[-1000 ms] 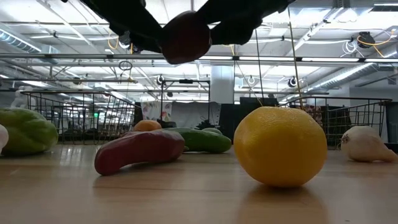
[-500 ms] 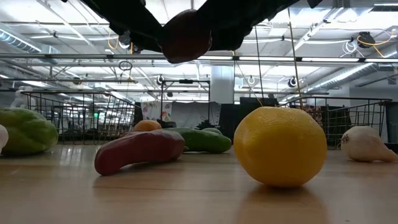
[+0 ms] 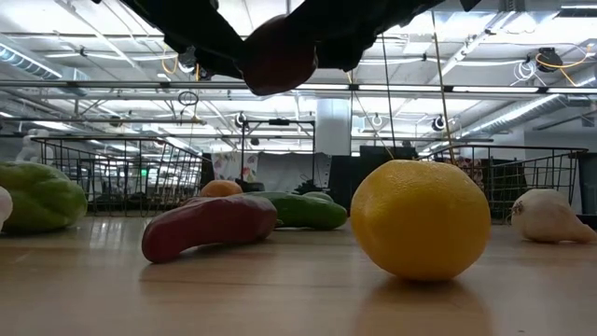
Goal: Sort produce into baskets
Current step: Put the left red apple into the right wire basket
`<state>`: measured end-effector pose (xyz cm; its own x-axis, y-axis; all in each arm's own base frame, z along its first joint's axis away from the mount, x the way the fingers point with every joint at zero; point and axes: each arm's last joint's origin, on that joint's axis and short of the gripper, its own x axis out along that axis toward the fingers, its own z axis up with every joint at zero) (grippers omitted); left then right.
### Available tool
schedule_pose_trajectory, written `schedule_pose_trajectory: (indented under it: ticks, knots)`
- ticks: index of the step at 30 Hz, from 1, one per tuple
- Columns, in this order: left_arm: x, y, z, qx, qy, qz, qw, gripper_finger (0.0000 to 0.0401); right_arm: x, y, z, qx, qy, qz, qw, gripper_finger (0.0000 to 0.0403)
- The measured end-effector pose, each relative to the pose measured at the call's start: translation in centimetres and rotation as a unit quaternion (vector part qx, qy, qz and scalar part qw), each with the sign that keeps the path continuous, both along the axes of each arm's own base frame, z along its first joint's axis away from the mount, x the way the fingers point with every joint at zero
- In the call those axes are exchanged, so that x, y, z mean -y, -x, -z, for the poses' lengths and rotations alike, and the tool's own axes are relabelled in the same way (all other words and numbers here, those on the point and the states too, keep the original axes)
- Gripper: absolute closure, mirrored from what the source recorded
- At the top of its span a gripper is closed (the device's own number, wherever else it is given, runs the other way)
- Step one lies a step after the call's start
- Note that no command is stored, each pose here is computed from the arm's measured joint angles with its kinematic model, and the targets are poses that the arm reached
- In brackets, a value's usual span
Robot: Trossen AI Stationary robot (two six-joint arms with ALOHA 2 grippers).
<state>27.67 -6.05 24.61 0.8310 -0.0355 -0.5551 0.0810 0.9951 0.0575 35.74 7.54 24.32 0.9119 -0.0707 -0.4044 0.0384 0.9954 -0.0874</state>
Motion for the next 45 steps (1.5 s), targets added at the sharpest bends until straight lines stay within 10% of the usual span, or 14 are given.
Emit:
schedule_pose_trajectory:
  ticks: [16,26,34,45]
  knots:
    - [0.0,0.0,0.0,0.002,-0.002,-0.011,1.0,0.0118,0.0,0.0,0.0,-0.002,0.002,0.002,1.0,0.0085]
    - [-0.2,0.0,-0.2,0.008,0.001,-0.033,0.999,0.0006,0.2,1.0,-0.5,-0.029,0.007,0.001,1.0,0.0085]
    - [-0.6,1.6,-2.8,0.044,0.0,-0.048,0.998,0.0035,2.1,6.2,-5.1,-0.111,0.052,0.049,0.991,0.0085]
    - [-0.2,2.6,-3.7,0.057,0.003,-0.036,0.998,0.004,9.4,15.4,-12.1,-0.18,0.185,0.278,0.925,0.0085]
